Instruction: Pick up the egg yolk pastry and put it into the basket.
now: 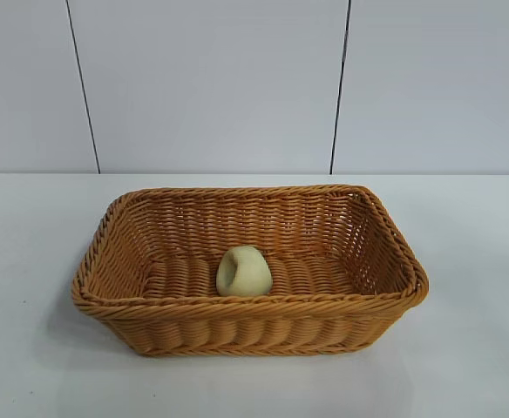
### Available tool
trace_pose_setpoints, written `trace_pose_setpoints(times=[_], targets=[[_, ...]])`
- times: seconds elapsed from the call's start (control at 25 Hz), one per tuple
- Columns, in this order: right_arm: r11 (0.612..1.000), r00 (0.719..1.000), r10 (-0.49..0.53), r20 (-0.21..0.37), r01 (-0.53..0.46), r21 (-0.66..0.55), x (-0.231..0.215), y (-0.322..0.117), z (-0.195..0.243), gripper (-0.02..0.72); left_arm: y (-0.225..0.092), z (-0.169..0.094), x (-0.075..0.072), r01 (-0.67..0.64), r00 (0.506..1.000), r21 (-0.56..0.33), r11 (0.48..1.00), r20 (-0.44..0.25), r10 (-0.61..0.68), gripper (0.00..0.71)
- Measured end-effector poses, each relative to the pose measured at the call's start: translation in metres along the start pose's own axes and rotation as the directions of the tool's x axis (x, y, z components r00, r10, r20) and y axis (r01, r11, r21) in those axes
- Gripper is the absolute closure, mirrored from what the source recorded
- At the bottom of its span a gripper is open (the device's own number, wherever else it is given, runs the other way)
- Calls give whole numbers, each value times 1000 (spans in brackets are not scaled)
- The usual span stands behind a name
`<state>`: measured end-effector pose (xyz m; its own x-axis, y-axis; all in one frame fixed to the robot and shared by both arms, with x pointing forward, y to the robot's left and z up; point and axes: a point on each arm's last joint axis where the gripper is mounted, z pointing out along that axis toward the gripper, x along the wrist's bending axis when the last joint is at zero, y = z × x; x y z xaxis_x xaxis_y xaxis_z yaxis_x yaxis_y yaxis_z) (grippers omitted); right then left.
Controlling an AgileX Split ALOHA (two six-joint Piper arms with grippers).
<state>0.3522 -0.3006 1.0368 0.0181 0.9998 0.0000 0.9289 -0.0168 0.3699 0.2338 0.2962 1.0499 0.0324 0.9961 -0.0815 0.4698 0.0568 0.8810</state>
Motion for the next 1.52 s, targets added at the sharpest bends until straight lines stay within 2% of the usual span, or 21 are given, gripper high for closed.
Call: trace_pose_setpoints(times=[0.16,0.36,0.64,0.92,1.52], targets=[[985,1000,-6,1,6,-170,0,-33,-8,56,0,0,0,0,1000,0,1000,0,0,65],[920,1000,-3,-15,-3,-392,1,-56,-32,56,0,0,0,0,1000,0,1000,0,0,65],[845,1000,-5,-15,-4,-534,1,-76,-46,56,0,0,0,0,1000,0,1000,0,0,65],[737,1000,-8,-14,-4,-676,1,-101,-58,56,0,0,0,0,1000,0,1000,0,0,65],[732,1000,-10,-17,-4,-681,2,-103,-58,57,0,0,0,0,1000,0,1000,0,0,65]])
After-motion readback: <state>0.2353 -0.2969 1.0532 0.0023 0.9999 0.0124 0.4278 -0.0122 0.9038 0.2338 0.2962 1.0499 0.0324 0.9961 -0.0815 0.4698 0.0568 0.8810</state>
